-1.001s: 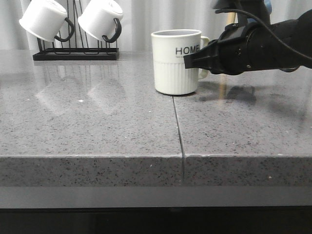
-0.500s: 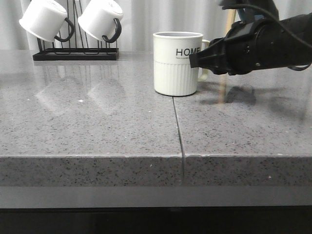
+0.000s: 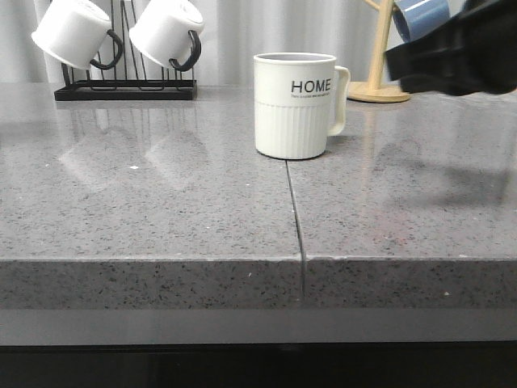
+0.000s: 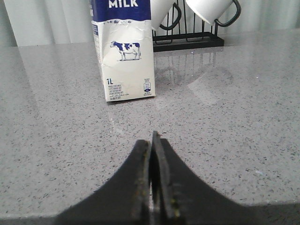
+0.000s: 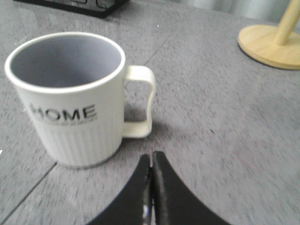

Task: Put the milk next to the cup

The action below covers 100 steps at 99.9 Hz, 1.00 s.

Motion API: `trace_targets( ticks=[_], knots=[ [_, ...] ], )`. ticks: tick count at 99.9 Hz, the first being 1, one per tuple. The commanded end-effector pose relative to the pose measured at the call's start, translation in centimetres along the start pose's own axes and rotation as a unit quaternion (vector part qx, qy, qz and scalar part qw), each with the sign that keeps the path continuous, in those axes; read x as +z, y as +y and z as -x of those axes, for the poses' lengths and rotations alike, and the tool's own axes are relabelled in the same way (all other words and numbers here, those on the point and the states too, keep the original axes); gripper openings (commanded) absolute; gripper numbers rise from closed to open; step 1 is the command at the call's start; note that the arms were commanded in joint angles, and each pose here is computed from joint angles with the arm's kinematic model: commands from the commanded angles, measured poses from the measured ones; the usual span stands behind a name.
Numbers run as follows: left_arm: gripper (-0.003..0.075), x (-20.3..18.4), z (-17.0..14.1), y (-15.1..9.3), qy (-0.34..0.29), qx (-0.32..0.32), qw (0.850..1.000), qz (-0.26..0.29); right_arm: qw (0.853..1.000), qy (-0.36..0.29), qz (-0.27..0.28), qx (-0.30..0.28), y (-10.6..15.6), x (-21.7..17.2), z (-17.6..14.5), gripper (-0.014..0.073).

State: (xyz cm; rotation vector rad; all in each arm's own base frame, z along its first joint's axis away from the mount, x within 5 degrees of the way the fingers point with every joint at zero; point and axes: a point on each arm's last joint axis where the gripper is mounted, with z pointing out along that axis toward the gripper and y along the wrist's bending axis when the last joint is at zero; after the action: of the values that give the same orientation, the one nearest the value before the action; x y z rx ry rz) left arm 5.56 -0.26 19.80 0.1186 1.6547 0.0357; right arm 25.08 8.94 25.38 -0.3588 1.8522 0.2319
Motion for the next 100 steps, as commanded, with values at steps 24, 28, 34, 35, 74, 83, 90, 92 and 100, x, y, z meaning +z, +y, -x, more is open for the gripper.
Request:
trace_targets(
  ticks=[24,28,34,35,74,83,90,92,100],
  knots=[
    [-0.002,0.0,-0.6,-0.1,-0.031,-0.006,0.999,-0.001,1.0,-0.015,-0.016,0.003,-0.2,-9.0,3.1,-0.0067],
    [-0.002,0.0,-0.6,-0.1,-0.031,-0.006,0.999,-0.001,1.0,-0.014,-0.017,0.005,-0.2,-9.9,3.1,-0.0067],
    [-0.002,0.0,-0.6,-0.1,-0.031,-0.006,0.999,-0.001,0.999,-0.025,-0.018,0.008,-0.1,-11.5,3.2,-0.0067],
    [-0.002,0.0,-0.6,-0.1,-0.031,-0.006,0.999,-0.001,0.999,-0.025,-0.018,0.009,-0.1,-11.7,3.2,-0.0067],
    [-0.002,0.0,-0.6,-0.1,-0.032,-0.006,0.999,-0.001,0.996,-0.079,-0.02,0.025,0.1,-20.7,0.6,-0.0067],
    [-0.002,0.0,-0.5,-0.1,-0.036,-0.006,0.999,-0.001,0.996,-0.081,-0.018,0.03,0.2,-22.0,-0.5,-0.0067],
    [-0.002,0.0,-0.4,-0.1,-0.047,-0.006,0.999,0.0,0.996,-0.081,-0.015,0.036,0.3,-22.9,-1.2,-0.0067],
    [-0.002,0.0,-0.3,-0.1,-0.05,-0.006,0.999,0.0,0.996,-0.08,-0.014,0.037,0.4,-23.2,-1.4,-0.0067],
    [-0.0021,0.0,-0.1,-0.1,-0.063,-0.002,0.998,0.002,0.996,-0.078,-0.014,0.037,0.4,-23.9,-1.9,-0.0067]
  ],
)
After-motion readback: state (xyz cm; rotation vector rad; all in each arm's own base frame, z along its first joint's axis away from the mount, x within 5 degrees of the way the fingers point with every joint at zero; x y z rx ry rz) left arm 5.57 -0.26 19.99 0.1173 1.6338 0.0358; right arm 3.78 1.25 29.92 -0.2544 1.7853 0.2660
